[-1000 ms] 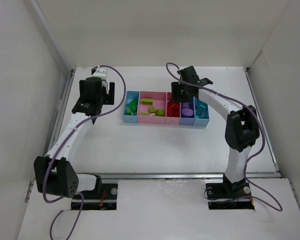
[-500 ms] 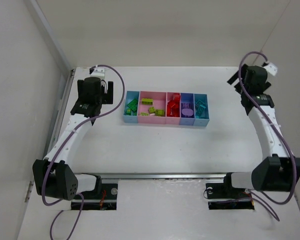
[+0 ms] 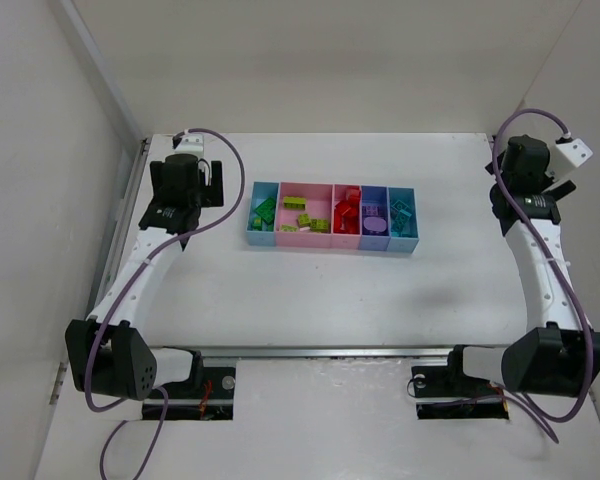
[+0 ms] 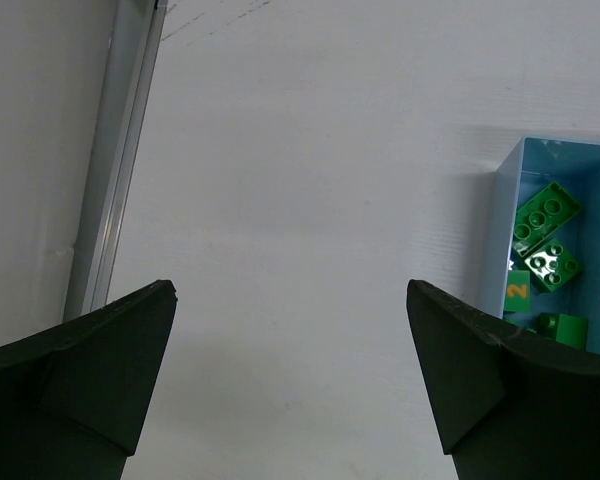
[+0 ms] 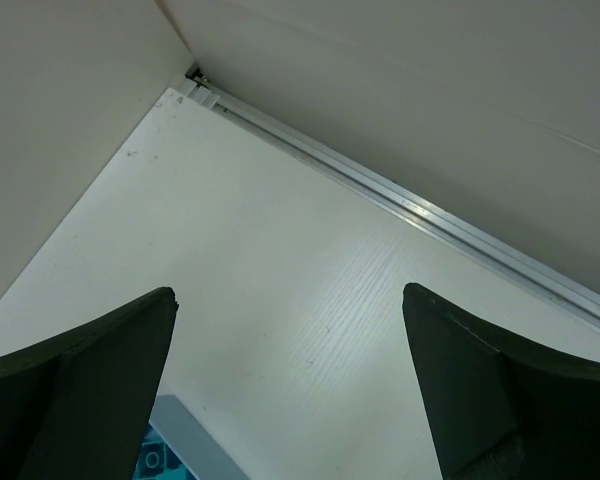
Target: Sort the legos into containers by color
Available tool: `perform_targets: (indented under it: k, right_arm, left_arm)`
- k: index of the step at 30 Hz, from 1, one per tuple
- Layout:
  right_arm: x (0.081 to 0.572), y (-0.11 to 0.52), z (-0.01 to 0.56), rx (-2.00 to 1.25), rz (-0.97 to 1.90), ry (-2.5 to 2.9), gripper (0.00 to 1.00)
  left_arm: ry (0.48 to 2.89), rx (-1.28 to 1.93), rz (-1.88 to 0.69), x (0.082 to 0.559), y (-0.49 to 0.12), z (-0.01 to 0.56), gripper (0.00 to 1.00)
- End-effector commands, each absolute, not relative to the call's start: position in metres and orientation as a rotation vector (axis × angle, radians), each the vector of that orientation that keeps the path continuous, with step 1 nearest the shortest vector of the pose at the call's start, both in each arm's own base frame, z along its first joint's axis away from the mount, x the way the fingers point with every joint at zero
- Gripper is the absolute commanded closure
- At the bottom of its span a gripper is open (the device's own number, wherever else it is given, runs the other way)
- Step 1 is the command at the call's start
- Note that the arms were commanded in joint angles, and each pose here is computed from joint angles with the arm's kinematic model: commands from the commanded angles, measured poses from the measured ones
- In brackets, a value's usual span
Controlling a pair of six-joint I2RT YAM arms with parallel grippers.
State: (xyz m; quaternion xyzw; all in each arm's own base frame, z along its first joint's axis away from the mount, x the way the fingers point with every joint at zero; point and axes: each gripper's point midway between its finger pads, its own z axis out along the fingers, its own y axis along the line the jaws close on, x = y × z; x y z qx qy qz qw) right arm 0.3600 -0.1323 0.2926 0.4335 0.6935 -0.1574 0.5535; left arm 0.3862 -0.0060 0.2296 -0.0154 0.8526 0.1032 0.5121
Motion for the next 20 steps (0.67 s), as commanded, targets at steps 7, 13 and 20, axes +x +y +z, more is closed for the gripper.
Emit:
perform_targets:
  k: [7, 13, 20]
  right_arm:
    - [0.353, -0.136, 0.311, 1.048, -0.379, 1.598, 0.0]
    - [0.348, -0.135, 0.32, 1.047, -0.363, 1.567, 0.0]
    - [0.348, -0.134, 0.326, 1.05, -0.342, 1.544, 0.0]
  left_arm:
    - [2.0, -0.098, 0.219, 0.388, -0.005, 0.251, 0.0]
    - [2.0, -0.098, 0.219, 0.386, -0.005, 0.25, 0.0]
    - [2.001, -0.107, 0.214, 0.383, -0.005, 0.249, 0.0]
